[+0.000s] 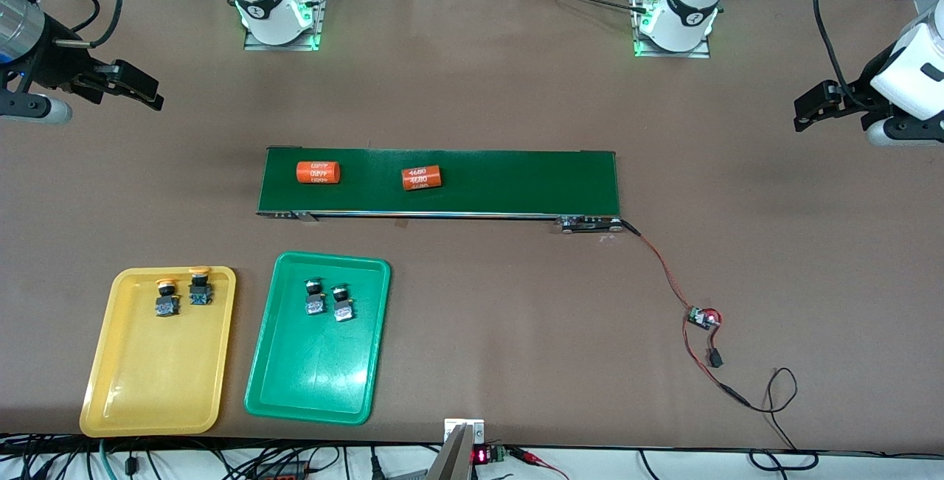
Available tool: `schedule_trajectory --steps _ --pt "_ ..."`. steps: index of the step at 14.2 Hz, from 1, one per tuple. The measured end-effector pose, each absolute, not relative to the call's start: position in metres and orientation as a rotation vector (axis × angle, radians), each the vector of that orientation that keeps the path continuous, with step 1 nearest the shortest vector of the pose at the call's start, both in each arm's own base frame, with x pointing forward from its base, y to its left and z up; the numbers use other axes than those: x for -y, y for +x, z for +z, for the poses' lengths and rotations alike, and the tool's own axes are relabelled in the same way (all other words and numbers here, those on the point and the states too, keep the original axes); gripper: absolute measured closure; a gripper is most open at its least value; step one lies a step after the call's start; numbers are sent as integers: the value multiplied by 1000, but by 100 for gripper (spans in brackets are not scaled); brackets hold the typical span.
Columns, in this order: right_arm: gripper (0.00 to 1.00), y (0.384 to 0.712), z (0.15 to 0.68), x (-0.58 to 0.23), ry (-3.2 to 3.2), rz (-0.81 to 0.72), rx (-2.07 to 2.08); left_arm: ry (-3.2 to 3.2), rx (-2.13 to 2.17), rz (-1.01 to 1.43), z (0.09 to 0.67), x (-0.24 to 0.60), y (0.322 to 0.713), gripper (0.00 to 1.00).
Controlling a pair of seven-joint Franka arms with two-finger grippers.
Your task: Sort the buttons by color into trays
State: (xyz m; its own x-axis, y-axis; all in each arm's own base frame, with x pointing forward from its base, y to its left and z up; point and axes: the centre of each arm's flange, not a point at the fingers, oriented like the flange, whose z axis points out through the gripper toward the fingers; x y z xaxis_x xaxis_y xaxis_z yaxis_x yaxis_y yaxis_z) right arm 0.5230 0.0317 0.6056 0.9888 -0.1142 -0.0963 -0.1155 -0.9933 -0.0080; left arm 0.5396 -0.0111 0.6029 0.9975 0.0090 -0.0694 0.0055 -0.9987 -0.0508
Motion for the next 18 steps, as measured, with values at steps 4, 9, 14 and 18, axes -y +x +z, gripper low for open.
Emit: schedule_trajectory --steps 4,9,14,18 --pt "0 524 603 -31 -3119 158 -180 -3089 11 113 603 11 539 0" --pt "0 525 602 -32 -3119 164 -180 -3089 10 116 603 11 539 0" --pt "0 526 599 -34 -3119 172 -174 -3089 11 117 603 11 539 0" --pt "0 529 594 -34 -3118 187 -173 -3089 11 116 603 11 539 0"
